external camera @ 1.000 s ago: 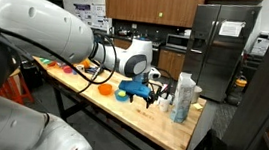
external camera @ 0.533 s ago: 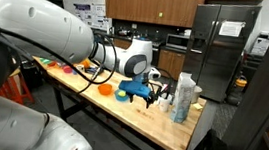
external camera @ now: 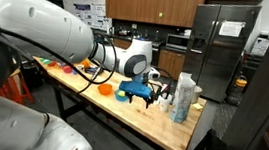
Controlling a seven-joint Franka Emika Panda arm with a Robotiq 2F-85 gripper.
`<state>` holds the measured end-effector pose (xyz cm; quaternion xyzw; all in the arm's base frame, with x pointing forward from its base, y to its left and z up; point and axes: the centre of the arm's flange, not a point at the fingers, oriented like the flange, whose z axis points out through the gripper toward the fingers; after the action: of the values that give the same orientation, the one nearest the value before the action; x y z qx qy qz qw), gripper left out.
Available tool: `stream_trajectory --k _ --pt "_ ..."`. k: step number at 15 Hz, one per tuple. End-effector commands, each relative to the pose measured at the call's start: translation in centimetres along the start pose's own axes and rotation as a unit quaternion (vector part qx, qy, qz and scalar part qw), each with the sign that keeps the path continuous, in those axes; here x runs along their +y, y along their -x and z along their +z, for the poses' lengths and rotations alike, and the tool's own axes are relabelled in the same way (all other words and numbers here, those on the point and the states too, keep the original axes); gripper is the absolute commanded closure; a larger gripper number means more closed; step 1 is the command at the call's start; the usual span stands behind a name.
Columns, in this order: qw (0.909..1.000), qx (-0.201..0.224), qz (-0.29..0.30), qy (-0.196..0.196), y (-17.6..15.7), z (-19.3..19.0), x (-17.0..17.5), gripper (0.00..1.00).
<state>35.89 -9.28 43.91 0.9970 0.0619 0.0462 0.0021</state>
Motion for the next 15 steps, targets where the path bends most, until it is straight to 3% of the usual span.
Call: stream_trajectory --k 1,4,7,8,10,15 --pt "0.9962 -0.022 -0.082 -0.02 0.5 -0.1 0.1 0.0" --pt "0.9845 -0.051 -0.164 -0.035 1.1 0.1 0.3 0.0" --pt "0.9656 -0.071 -0.245 -0.051 1.6 0.4 0.5 0.0" --pt "0.9766 -0.06 -0.201 -0.046 1.5 1.1 -0.3 0.0" --pt "0.9704 -0.065 -0.226 -0.053 1.7 1.1 -0.1 0.0" --pt "0.968 -0.066 -0.236 -0.055 1.7 1.0 -0.1 0.0"
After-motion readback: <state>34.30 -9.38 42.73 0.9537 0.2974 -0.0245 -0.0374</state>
